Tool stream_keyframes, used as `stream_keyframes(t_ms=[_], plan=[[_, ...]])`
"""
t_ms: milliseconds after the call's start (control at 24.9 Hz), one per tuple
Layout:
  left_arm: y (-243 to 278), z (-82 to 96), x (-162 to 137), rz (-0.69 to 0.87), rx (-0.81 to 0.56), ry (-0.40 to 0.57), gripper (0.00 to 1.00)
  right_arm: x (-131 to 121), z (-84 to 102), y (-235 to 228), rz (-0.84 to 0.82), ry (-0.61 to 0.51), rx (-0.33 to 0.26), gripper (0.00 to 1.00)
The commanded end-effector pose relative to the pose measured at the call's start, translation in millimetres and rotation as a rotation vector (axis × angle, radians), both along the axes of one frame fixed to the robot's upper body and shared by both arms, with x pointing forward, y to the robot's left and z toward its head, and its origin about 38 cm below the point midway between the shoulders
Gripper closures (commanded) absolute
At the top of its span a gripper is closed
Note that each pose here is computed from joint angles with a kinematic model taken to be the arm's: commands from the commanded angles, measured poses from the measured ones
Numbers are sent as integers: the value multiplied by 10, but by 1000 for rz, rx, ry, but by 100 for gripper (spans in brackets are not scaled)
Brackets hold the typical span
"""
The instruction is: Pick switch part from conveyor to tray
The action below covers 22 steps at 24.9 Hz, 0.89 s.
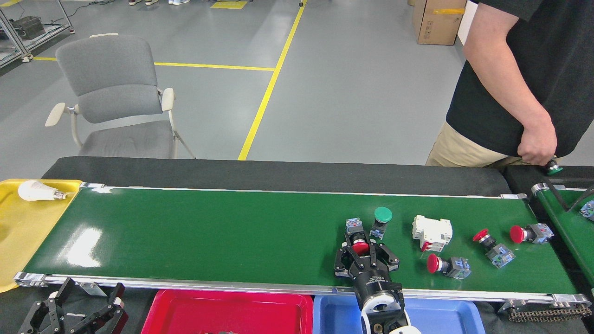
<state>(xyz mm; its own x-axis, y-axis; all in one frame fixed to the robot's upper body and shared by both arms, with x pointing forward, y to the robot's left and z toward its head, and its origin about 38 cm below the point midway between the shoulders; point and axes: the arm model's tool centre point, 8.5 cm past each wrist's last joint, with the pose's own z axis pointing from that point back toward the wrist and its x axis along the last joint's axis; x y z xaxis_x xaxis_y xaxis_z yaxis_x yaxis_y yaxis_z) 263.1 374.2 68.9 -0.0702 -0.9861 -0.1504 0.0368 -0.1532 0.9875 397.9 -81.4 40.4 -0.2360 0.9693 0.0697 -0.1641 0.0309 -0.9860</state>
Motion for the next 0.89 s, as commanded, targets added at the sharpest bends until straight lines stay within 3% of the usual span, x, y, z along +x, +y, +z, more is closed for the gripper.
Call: stream_keyframes(t_ms=[0, 121, 161, 201, 241, 282, 443, 563, 603, 684, 845], plan=[[-11, 45, 22, -6, 6, -13, 0, -82, 162, 263, 210, -62, 22, 98], [-23, 35, 16, -10, 6, -6, 0, -350, 256, 652, 589, -113, 59, 96], [-23, 35, 16, -10, 6, -6, 0, -437, 262, 738, 681, -115, 65, 90], [-25, 44, 22, -11, 7, -9, 0, -548, 266, 850, 787, -117, 69, 66], [-24, 46, 31, -11, 7, -9, 0, -647, 260, 938, 863, -115, 71, 17], [-28, 43, 36, -12, 6, -8, 0, -718, 249, 1015, 897, -113, 72, 0], [-326, 28, 119, -94, -11, -7, 0, -830, 222, 1129, 941, -106, 68, 0], [-744, 85, 269, -194, -37, -30, 0, -788, 316, 1025, 886, -129, 113, 0], [-892, 84, 324, -223, -51, -26, 0, -762, 356, 832, 796, -142, 151, 0], [-1251, 141, 506, -281, -73, -33, 0, -814, 240, 319, 532, -112, 203, 1], [-2032, 165, 878, -339, -18, -44, 0, -1143, 4, -677, 15, -83, 200, 1]])
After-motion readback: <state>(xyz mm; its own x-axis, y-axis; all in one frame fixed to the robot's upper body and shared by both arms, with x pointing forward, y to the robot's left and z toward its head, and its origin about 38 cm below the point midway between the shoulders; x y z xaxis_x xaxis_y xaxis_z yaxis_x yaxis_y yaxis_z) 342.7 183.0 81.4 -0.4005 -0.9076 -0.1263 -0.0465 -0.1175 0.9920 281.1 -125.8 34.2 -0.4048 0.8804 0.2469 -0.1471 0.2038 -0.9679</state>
